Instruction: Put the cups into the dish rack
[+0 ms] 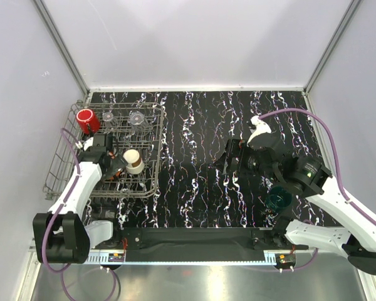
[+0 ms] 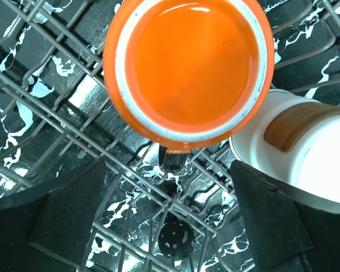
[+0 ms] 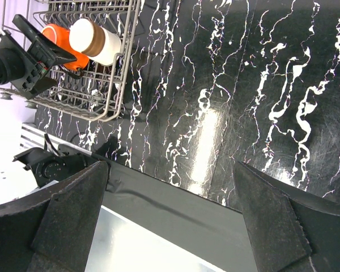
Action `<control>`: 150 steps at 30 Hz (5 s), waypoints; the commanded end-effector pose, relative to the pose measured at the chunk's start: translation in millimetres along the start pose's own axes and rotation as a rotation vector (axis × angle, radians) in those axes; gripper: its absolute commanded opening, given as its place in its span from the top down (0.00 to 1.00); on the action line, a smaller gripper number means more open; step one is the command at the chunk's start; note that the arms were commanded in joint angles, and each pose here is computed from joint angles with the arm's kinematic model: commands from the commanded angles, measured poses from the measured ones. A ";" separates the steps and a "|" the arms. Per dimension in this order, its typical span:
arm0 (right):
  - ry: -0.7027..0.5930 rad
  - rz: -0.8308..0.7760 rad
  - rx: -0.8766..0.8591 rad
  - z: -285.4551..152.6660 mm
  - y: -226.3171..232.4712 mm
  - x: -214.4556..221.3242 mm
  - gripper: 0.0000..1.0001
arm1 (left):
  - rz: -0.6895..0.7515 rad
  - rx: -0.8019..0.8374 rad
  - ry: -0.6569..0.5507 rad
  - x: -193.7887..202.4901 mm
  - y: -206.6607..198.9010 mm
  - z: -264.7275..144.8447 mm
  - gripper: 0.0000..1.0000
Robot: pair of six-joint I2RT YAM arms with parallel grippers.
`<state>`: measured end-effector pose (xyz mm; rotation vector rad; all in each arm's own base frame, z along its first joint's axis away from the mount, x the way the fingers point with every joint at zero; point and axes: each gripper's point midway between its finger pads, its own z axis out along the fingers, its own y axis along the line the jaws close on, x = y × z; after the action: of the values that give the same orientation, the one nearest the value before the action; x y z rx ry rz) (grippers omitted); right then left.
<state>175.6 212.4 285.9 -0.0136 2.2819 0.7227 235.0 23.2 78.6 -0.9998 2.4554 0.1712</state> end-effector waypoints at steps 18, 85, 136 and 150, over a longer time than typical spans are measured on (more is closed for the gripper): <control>0.021 0.033 0.094 22.2 -7.4 2.4 0.00 | -0.098 0.389 -0.141 -19.3 -20.7 -111.3 0.01; -0.073 0.777 1.108 24.4 -291.9 98.4 0.63 | 0.343 1.196 0.210 164.9 -83.7 -233.6 0.01; -0.150 0.498 -0.872 -88.7 39.1 -50.3 1.00 | 0.274 1.805 0.324 208.3 -165.7 -359.5 0.01; -0.124 0.509 -1.009 -132.9 62.3 -50.9 1.00 | 0.399 1.989 0.050 223.6 -167.4 -403.1 0.01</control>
<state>140.2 191.6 381.2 0.2925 1.7323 1.9274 51.6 -352.9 281.2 0.3893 1.7717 -1.7436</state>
